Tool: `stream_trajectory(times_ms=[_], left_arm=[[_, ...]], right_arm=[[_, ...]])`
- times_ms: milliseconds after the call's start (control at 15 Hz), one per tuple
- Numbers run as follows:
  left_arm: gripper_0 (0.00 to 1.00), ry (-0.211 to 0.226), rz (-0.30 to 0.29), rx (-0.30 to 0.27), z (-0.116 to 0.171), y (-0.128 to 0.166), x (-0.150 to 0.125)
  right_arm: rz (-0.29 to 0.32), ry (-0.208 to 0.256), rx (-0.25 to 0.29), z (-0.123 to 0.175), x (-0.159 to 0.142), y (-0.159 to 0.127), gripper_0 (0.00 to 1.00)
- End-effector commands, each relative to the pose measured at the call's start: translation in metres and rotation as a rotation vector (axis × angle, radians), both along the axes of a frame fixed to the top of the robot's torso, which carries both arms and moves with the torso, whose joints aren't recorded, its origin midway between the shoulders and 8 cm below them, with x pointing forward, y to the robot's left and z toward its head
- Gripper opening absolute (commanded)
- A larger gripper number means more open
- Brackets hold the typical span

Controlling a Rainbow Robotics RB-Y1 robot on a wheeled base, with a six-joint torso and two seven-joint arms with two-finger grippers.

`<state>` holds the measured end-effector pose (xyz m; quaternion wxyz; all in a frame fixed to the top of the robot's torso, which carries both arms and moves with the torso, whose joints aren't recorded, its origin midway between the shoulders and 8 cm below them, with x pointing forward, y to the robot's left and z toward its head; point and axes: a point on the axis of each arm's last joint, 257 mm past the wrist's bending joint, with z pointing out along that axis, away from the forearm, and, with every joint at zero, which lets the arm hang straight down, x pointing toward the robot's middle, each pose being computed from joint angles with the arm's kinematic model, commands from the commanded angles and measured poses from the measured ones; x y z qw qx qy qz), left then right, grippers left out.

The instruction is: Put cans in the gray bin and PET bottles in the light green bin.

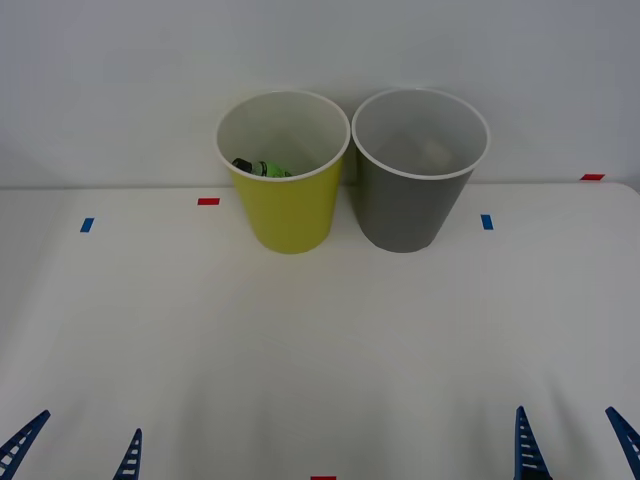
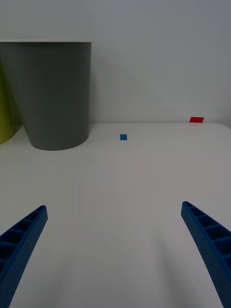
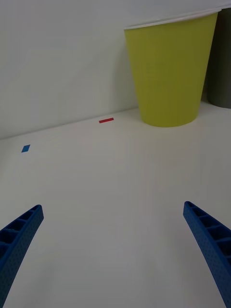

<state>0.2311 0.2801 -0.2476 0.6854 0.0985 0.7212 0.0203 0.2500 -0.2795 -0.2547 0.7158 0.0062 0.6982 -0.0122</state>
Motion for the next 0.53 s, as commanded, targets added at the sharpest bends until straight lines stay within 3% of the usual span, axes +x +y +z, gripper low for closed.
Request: stream_trajectory(times_ms=[67,533], left_arm=[[1.00,0.000,0.000,0.000,-0.0001,0.0000,0.0000],[1.00,0.000,0.000,0.000,-0.0001,0.0000,0.0000]], right_arm=[[0.000,0.000,0.000,0.0000,0.0000,0.0000,0.96],[0.000,0.000,0.000,0.0000,0.0000,0.0000,0.96]])
